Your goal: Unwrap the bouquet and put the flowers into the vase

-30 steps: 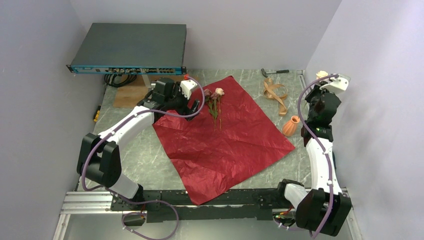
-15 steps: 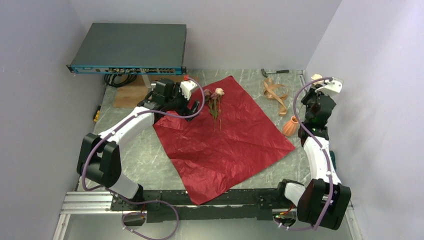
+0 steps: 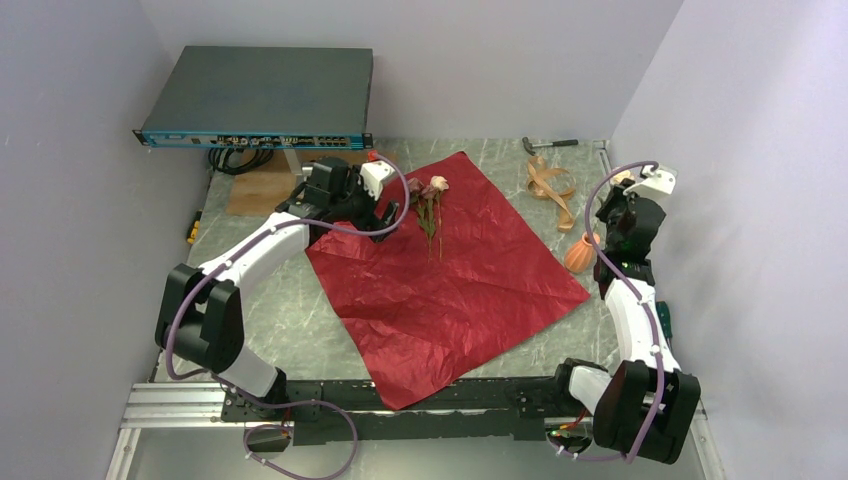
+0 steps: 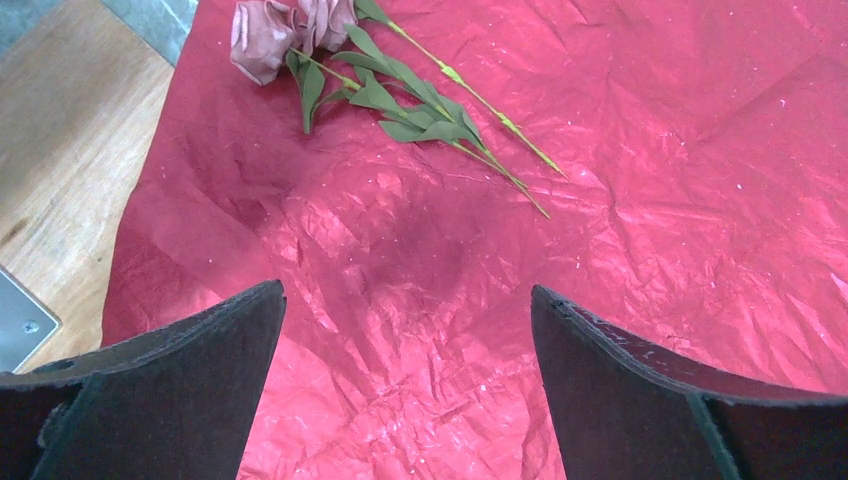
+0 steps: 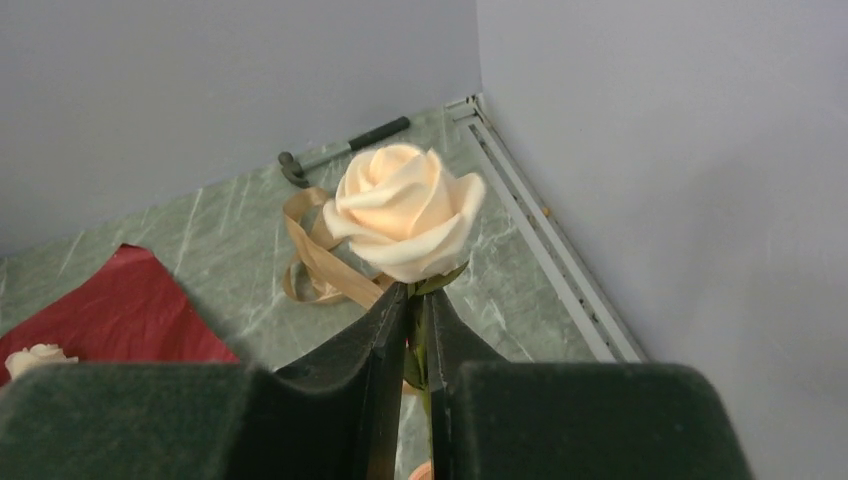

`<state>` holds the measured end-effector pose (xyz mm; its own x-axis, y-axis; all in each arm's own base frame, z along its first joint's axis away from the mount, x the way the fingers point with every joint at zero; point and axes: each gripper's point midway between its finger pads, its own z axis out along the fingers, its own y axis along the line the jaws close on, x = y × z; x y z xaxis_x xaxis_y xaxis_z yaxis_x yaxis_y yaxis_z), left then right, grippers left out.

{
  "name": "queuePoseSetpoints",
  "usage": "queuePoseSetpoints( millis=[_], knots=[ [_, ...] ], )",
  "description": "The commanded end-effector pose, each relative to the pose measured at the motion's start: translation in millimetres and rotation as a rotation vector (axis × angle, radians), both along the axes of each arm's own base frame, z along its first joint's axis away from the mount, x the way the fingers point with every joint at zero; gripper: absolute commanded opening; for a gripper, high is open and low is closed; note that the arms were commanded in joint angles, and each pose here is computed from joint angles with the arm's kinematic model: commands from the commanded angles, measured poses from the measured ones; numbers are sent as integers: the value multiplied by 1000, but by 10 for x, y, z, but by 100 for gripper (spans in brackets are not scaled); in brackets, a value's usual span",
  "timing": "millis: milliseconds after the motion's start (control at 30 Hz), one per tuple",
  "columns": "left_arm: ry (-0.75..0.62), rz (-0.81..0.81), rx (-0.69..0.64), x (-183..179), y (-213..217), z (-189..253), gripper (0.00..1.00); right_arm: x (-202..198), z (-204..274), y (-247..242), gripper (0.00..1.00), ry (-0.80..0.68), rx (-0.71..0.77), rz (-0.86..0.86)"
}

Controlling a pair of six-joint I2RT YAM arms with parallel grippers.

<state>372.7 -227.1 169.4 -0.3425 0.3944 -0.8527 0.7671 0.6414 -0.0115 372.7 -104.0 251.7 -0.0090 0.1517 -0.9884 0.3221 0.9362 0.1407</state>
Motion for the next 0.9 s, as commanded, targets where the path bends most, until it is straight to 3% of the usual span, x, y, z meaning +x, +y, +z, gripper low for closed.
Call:
queuePoseSetpoints(
  millis=[0,333,567,867],
  knots=[
    [13,0,-24,75,-46,46,100,-34,-6,-12,16,22,23,-13],
    [48,25,-48,170,-83,50,99,-231,166,148,42,73,97,27],
    [82,63,-61,219,-91,19,99,-374,546,568,59,176,110,252],
    [126,100,-67,245,-40,-36,99,-92,592,1282,62,452,48,539]
  ],
)
